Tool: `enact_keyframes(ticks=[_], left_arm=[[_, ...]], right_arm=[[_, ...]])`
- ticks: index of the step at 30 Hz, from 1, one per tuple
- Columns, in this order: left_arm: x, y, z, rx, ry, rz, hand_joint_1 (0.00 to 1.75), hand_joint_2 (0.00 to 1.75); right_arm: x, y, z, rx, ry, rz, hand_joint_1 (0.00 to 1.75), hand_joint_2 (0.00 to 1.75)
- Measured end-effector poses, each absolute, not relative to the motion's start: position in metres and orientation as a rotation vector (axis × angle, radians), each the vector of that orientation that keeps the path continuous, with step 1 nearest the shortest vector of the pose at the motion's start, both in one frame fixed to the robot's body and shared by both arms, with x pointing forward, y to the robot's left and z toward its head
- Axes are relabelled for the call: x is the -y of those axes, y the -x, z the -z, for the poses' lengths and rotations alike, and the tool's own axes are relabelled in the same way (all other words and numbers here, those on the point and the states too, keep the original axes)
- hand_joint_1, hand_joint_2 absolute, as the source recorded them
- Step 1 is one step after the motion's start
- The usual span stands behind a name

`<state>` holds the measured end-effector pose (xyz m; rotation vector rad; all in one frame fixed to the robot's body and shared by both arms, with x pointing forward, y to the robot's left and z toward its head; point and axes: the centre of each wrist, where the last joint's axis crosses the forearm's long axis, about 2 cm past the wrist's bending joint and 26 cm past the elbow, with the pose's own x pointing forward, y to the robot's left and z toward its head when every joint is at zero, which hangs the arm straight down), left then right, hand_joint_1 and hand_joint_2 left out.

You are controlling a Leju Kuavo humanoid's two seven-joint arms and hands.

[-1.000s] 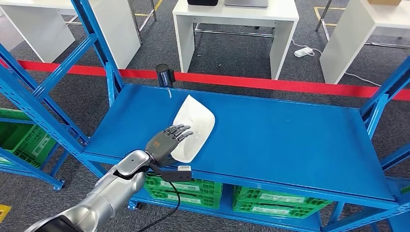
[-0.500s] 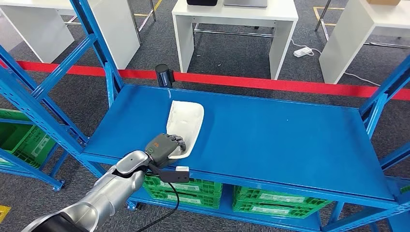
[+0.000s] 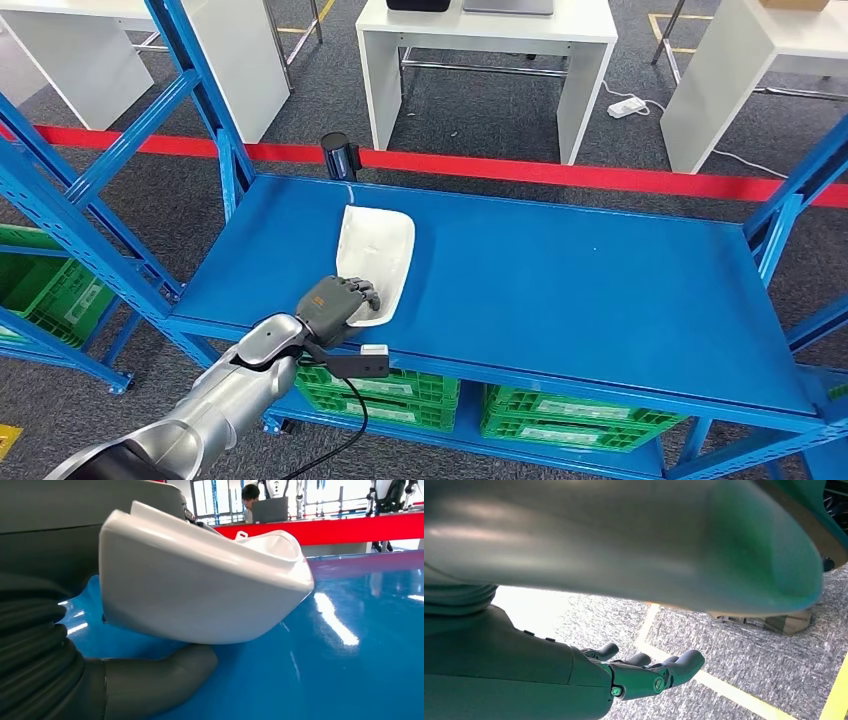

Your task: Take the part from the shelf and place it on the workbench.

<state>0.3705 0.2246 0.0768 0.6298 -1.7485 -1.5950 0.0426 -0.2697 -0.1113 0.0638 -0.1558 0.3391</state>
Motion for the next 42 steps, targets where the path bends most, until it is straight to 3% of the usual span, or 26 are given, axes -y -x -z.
enact_keyframes(ticks=[17, 30, 42], left_arm=[[-0.194, -0.35, -0.099, 1.97, -0.67, 1.465, 1.75, 1.75], [-0.201, -0.335, -0.109, 2.084, -0.677, 1.351, 1.75, 1.75], [-0.199, -0.303, -0.13, 2.329, -0.378, 0.941, 1.75, 1.75]], right_arm=[[0.27, -0.041, 0.111, 0.156, -0.066, -0.322, 0.0, 0.0], [0.27, -0.041, 0.112, 0.166, -0.068, -0.321, 0.0, 0.0], [0.27, -0.041, 0.112, 0.167, -0.069, -0.311, 0.0, 0.0]])
